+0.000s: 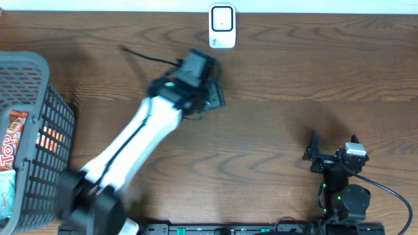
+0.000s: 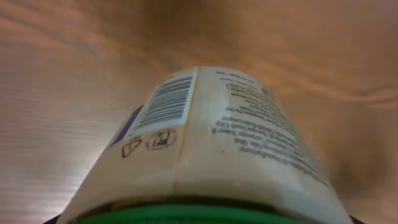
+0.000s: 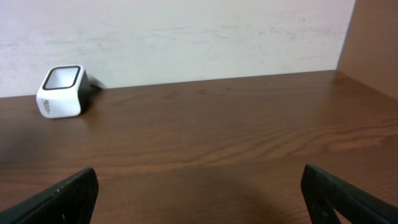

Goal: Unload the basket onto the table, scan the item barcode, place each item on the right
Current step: 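Carry the jar toward the scanner and set it on the table, then return the left gripper to the basket and grasp the Kleenex pack, then carry the Kleenex pack out and place it left of the jar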

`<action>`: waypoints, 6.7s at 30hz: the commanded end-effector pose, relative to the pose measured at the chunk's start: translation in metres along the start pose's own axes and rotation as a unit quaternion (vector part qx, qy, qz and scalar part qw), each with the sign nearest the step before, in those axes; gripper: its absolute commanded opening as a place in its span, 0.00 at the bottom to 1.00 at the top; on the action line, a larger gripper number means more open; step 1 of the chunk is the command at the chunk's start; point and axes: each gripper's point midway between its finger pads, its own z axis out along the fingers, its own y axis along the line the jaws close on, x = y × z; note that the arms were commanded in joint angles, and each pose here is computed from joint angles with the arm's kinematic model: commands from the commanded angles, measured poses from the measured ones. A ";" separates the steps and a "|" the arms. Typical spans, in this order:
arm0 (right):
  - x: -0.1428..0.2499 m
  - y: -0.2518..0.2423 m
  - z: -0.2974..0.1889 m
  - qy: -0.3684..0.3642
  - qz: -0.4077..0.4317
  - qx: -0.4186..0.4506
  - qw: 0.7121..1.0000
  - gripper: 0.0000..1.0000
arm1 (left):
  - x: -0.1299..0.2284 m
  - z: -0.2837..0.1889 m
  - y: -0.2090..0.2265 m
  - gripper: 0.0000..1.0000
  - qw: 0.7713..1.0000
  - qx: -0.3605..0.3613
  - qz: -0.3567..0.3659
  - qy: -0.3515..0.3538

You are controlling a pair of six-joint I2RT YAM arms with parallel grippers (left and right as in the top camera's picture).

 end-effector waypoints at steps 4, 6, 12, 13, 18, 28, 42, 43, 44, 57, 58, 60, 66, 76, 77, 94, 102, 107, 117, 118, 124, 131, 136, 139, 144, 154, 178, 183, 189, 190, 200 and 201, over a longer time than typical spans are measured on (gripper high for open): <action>0.001 0.001 0.000 0.001 -0.006 0.000 1.000 0.99 | 0.022 0.063 0.002 0.59 0.997 -0.048 0.052 0.032; 0.001 0.001 0.000 0.001 -0.006 -0.001 1.000 0.99 | 0.030 0.077 0.001 0.59 0.995 -0.053 0.078 0.044; 0.001 0.001 0.000 0.001 -0.006 -0.001 1.000 0.99 | 0.046 0.096 0.003 0.59 0.993 -0.068 0.071 0.062; 0.001 0.001 0.000 0.001 -0.006 -0.001 1.000 0.99 | 0.047 0.096 0.004 0.59 0.994 -0.072 0.050 0.063; 0.001 0.001 0.000 0.001 -0.006 -0.001 1.000 0.99 | 0.051 0.095 0.010 0.59 0.990 -0.095 -0.092 0.058; 0.001 0.001 0.000 0.001 -0.006 0.000 1.000 0.99 | 0.075 0.087 0.025 0.64 0.924 -0.162 -0.343 0.046; 0.001 0.001 0.000 0.001 -0.006 -0.001 1.000 0.99 | 0.072 0.067 0.014 0.93 0.927 -0.151 -0.341 0.042; 0.001 0.001 0.000 0.001 -0.006 -0.001 1.000 0.99 | 0.068 0.061 0.012 0.93 0.930 -0.145 -0.336 0.037; 0.001 0.001 0.000 0.001 -0.006 -0.001 1.000 0.99 | 0.063 0.053 0.009 0.93 0.933 -0.137 -0.331 0.026; 0.001 0.001 0.000 0.001 -0.006 -0.001 1.000 0.99 | -0.009 -0.126 -0.026 0.94 0.986 0.035 -0.072 -0.146; 0.001 0.001 0.000 0.001 -0.006 -0.001 1.000 0.99 | -0.015 -0.144 -0.021 0.94 0.984 0.039 -0.052 -0.168; 0.001 0.001 0.000 0.001 -0.006 -0.001 1.000 0.99 | -0.029 -0.182 0.005 0.94 0.974 0.026 -0.051 -0.219; 0.001 0.001 0.000 0.001 -0.006 -0.001 1.000 0.99 | -0.060 -0.305 0.128 0.94 0.909 -0.059 -0.168 -0.378; 0.001 0.001 0.000 0.001 -0.006 -0.001 1.000 0.99 | -0.019 -0.379 0.286 0.95 0.791 -0.205 -0.398 -0.416; 0.001 0.001 0.000 0.001 -0.006 0.000 1.000 0.99 | -0.019 -0.378 0.297 0.95 0.786 -0.212 -0.412 -0.410; 0.001 0.001 0.000 0.001 -0.006 -0.001 1.000 0.99 | -0.044 -0.232 0.448 0.95 0.820 -0.301 -0.469 -0.131; 0.001 0.001 0.000 0.001 -0.006 0.000 1.000 0.99 | -0.040 -0.153 0.474 0.95 0.840 -0.268 -0.471 -0.024; 0.001 0.001 0.000 0.001 -0.006 -0.001 1.000 0.99 | -0.035 -0.117 0.479 0.95 0.847 -0.251 -0.469 0.022; 0.001 0.001 0.000 0.001 -0.006 0.000 1.000 0.99 | -0.012 -0.081 0.485 0.95 0.839 -0.249 -0.478 0.074; 0.001 0.001 0.000 0.001 -0.006 0.000 1.000 0.99 | -0.009 -0.078 0.484 0.95 0.839 -0.248 -0.478 0.077; 0.001 0.001 0.000 0.001 -0.006 -0.001 1.000 0.99 | 0.008 -0.060 0.482 0.95 0.837 -0.241 -0.482 0.093; 0.001 0.001 0.000 0.001 -0.006 0.000 1.000 0.99 | 0.020 -0.049 0.481 0.70 0.836 -0.241 -0.483 0.102; 0.001 0.001 0.000 0.001 -0.006 -0.001 1.000 0.99 | 0.018 -0.054 0.480 0.57 0.835 -0.241 -0.483 0.102; 0.001 0.001 0.000 0.001 -0.006 0.000 1.000 0.99 | 0.008 -0.071 0.481 0.57 0.834 -0.247 -0.483 0.100; 0.001 0.001 0.000 0.001 -0.006 -0.001 1.000 0.99 | -0.017 -0.129 0.479 0.56 0.828 -0.258 -0.491 0.086; 0.001 0.001 0.000 0.001 -0.006 0.000 1.000 0.99 | -0.064 -0.283 0.438 0.55 0.835 -0.247 -0.489 -0.043; 0.001 0.001 0.000 0.001 -0.006 -0.001 1.000 0.99 | -0.075 -0.294 0.116 0.56 0.957 -0.052 -0.244 -0.147; 0.001 0.001 0.000 0.001 -0.006 -0.001 1.000 0.99 | -0.073 -0.226 0.098 0.56 0.959 -0.145 -0.220 -0.108; 0.001 0.001 0.000 0.001 -0.006 -0.001 1.000 0.99 | -0.063 -0.135 0.084 0.56 0.959 -0.204 -0.190 -0.049; 0.001 0.001 0.000 0.001 -0.006 -0.001 1.000 0.99 | -0.060 -0.122 0.087 0.56 0.955 -0.216 -0.198 -0.043; 0.001 0.002 0.000 0.001 -0.007 -0.004 1.000 0.99 | -0.003 -0.008 0.127 0.56 0.861 -0.274 -0.427 -0.027; 0.001 0.003 0.000 0.001 -0.007 -0.004 1.000 0.99 | 0.003 0.002 0.129 0.56 0.854 -0.269 -0.444 -0.024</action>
